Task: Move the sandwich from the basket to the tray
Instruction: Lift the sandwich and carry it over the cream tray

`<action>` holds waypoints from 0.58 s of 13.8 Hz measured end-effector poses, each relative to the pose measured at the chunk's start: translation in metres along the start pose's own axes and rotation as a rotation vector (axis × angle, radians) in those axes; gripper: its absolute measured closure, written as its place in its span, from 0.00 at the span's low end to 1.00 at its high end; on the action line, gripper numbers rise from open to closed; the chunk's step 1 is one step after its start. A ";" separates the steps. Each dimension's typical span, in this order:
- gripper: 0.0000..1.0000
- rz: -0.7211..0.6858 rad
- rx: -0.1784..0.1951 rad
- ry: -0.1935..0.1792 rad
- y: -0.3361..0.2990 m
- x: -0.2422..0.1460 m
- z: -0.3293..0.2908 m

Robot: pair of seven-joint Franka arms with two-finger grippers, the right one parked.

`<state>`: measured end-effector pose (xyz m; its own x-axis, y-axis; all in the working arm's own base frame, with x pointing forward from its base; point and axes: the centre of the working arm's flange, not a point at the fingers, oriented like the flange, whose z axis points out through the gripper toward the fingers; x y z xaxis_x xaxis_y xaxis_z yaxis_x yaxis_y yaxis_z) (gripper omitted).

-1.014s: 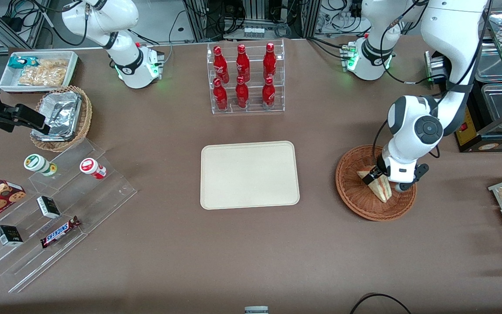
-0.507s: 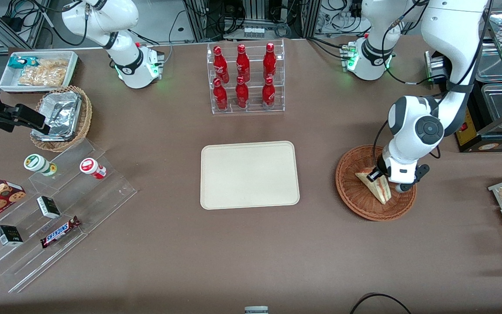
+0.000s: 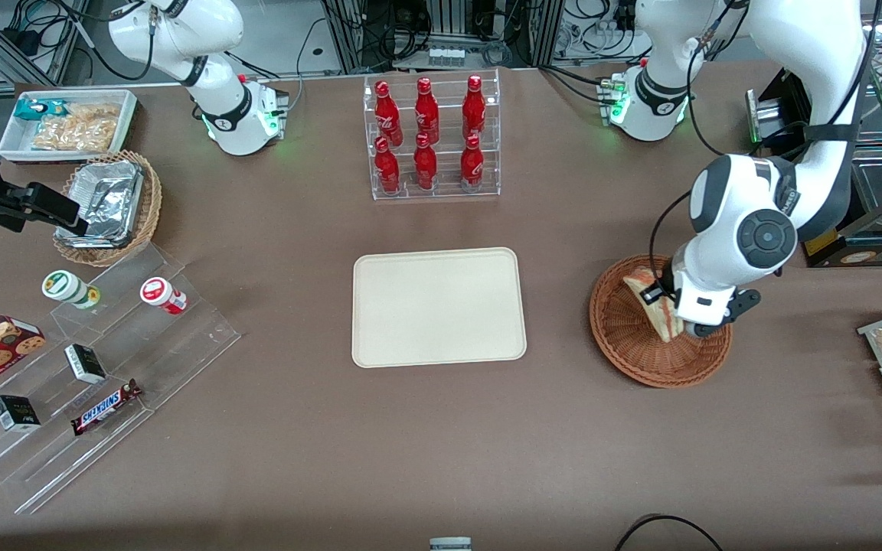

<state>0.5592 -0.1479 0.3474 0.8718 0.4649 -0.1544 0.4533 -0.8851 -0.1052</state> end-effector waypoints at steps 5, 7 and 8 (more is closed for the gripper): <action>0.85 0.190 0.015 0.014 0.110 -0.052 0.018; 0.85 0.238 0.010 0.017 0.158 -0.069 0.033; 0.85 0.245 0.004 0.021 0.180 -0.077 0.040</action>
<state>0.5666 -0.3420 0.3013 0.9594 0.2355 -0.1555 0.2269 -0.9713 -0.0715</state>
